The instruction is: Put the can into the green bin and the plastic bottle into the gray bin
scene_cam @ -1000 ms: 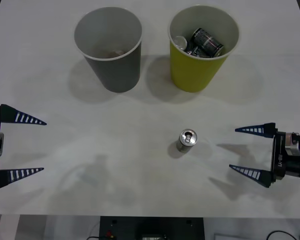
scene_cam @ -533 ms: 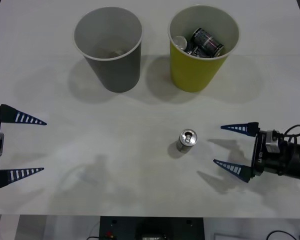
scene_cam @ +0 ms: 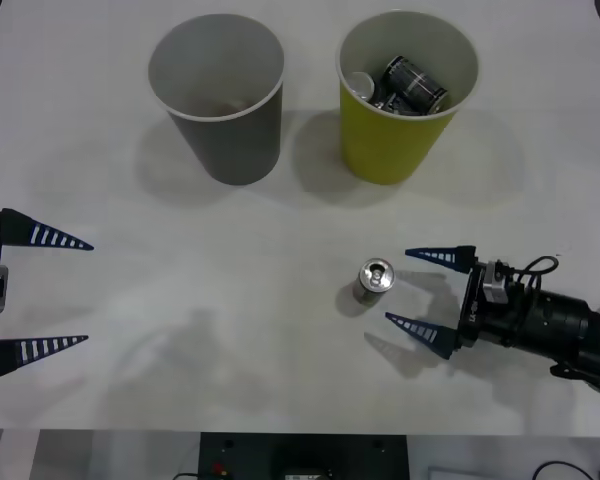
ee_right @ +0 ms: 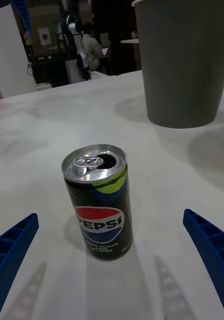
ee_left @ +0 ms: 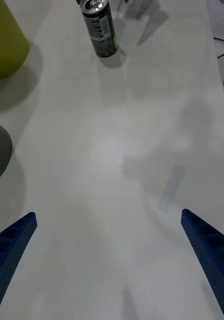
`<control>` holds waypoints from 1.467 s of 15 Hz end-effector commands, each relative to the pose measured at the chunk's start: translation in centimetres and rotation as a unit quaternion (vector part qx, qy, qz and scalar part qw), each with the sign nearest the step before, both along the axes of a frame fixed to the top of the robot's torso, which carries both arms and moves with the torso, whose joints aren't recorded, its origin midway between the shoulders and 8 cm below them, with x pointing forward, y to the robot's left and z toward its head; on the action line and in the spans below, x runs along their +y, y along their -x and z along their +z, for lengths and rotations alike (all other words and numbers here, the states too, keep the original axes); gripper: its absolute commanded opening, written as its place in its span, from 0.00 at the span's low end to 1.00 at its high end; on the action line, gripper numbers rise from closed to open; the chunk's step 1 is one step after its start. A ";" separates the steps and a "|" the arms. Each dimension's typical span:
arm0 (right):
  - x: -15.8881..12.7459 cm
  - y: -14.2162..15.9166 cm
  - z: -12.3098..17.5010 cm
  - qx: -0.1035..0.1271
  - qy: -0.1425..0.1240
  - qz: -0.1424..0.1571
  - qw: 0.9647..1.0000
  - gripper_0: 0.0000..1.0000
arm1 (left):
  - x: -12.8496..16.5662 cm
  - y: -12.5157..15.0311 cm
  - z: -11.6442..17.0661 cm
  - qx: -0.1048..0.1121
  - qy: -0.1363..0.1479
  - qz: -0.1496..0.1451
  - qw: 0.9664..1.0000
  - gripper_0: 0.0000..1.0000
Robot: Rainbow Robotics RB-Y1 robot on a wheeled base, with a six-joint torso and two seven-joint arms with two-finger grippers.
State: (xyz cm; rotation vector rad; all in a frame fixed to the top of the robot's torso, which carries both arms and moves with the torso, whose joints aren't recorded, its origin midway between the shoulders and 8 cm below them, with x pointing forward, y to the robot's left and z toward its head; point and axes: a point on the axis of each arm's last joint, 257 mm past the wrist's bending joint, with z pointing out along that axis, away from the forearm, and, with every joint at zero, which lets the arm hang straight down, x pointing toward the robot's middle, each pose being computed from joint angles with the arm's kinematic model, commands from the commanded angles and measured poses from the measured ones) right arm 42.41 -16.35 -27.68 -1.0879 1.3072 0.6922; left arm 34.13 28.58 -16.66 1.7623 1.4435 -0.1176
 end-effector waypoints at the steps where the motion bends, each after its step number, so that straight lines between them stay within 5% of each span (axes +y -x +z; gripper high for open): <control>1: 1.8 -0.5 -0.7 -0.006 0.005 -0.002 1.000 1.00 | 0.0 0.0 0.0 0.000 0.000 0.000 1.000 1.00; 14: 6.5 -2.0 -2.1 -0.034 0.022 -0.017 0.999 1.00 | 0.0 0.0 0.0 0.000 0.000 0.000 1.000 1.00; 15: 6.6 -2.1 -2.0 -0.037 0.022 -0.016 0.999 0.59 | 0.0 0.0 0.0 0.000 0.000 0.000 1.000 1.00; 16: 6.6 -2.1 -2.0 -0.038 0.022 -0.016 0.999 0.07 | 0.0 0.0 0.0 0.000 0.000 0.000 1.000 1.00; 17: 6.6 -2.1 -2.0 -0.039 0.023 -0.017 0.999 0.00 | 0.0 0.0 0.0 0.000 0.000 0.000 1.000 1.00; 22: 6.6 -2.1 -2.0 -0.040 0.023 -0.016 0.999 0.00 | 0.0 0.0 0.0 0.000 0.000 0.000 1.000 1.00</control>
